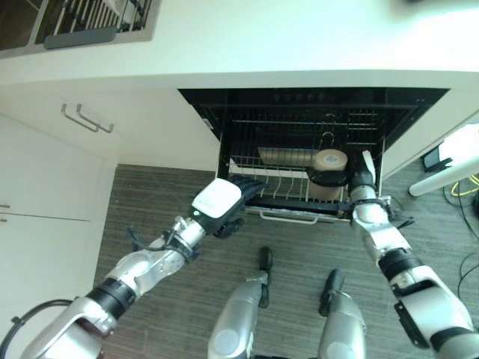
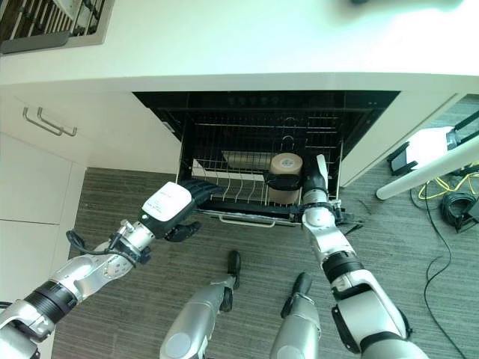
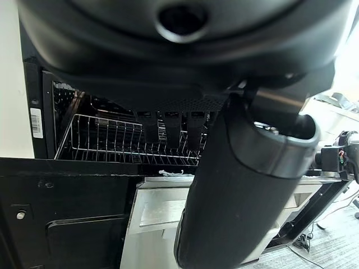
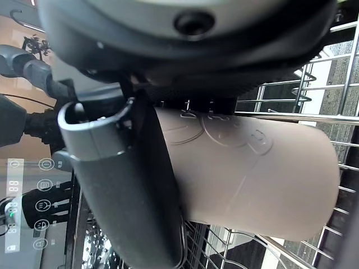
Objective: Place the dishes in the dishwasher.
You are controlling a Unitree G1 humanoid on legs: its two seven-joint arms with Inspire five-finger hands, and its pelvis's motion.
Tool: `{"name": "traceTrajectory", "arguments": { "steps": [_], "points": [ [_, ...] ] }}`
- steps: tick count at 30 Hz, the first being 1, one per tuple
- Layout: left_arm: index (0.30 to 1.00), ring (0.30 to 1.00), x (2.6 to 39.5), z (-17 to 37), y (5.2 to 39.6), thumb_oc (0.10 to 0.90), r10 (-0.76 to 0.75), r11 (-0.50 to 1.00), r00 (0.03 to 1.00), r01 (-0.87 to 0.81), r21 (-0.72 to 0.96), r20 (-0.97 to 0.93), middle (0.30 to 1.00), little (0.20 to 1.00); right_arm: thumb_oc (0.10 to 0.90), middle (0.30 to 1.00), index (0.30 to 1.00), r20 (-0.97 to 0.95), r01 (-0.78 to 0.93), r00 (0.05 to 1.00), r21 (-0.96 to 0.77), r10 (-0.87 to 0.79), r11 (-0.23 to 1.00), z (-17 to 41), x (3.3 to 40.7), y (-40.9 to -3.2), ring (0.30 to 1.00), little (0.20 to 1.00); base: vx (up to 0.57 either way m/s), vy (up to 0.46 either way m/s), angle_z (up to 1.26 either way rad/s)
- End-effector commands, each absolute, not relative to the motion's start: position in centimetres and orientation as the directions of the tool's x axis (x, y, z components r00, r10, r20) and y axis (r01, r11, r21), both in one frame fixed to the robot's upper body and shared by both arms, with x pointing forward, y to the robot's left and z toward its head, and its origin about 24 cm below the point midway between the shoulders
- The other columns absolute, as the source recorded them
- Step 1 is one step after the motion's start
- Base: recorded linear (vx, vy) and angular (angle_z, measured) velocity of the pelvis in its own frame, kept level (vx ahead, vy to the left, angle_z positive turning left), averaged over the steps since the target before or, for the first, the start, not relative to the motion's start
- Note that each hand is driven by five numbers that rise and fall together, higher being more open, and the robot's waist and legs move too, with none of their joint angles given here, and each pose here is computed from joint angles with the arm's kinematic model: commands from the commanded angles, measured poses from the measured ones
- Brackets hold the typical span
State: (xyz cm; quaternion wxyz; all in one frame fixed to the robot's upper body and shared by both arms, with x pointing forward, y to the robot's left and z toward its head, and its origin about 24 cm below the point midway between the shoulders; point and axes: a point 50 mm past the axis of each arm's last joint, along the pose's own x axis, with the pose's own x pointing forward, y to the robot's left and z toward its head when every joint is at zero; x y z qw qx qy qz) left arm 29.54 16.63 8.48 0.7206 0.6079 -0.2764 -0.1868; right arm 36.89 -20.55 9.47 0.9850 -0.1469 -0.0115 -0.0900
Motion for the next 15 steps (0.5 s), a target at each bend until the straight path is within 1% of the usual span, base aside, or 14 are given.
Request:
{"name": "traceTrajectory", "arguments": {
  "steps": [1,2,3,6,10,12,15],
  "points": [
    [0.9,0.9,29.7,11.0,15.6,0.8,-0.594,0.327,0.728,-0.169,0.93,0.342,0.9,0.9,0.4,0.3,0.3,-0.014,0.315,0.938,-0.387,-0.347,0.867,6.6,35.1,-24.2,0.3,0.3,0.0,0.0,0.0],
    [0.9,0.9,29.7,10.9,15.6,0.8,-0.591,0.329,0.73,-0.171,0.929,0.343,0.9,0.9,0.4,0.3,0.3,-0.031,0.305,0.937,-0.407,-0.347,0.861,5.9,34.8,-24.1,0.3,0.3,0.0,0.0,0.0],
    [0.9,0.9,29.6,10.7,15.6,0.8,-0.59,0.33,0.731,-0.171,0.929,0.344,0.9,0.9,0.8,0.9,0.9,-0.052,0.298,0.934,-0.431,-0.353,0.852,5.0,34.3,-24.2,0.9,0.9,0.0,0.0,0.0],
    [0.9,0.9,29.4,10.4,15.4,0.8,-0.587,0.331,0.733,-0.169,0.928,0.343,0.9,0.9,0.8,0.9,0.9,-0.078,0.297,0.924,-0.468,-0.374,0.832,3.7,33.4,-24.6,0.9,0.9,0.0,0.0,0.0],
    [0.9,0.9,29.2,10.3,15.4,0.8,-0.587,0.334,0.735,-0.162,0.928,0.34,0.9,0.9,0.8,0.9,0.9,-0.01,0.348,0.92,-0.441,-0.392,0.827,4.2,33.2,-24.9,0.9,0.9,0.0,0.0,0.0],
    [0.9,0.9,29.1,10.0,15.3,0.8,-0.585,0.336,0.738,-0.155,0.929,0.335,0.9,0.9,0.8,0.9,0.9,0.062,0.365,0.926,-0.392,-0.371,0.844,5.3,33.5,-24.5,0.9,0.9,0.0,0.0,0.0],
    [0.9,0.9,28.9,9.5,15.1,0.8,-0.58,0.342,0.746,-0.141,0.929,0.327,0.9,0.9,0.8,0.9,0.9,0.208,0.39,0.917,-0.272,-0.341,0.88,7.8,33.8,-23.7,0.9,0.9,0.01,0.01,0.0]
  ]
}}
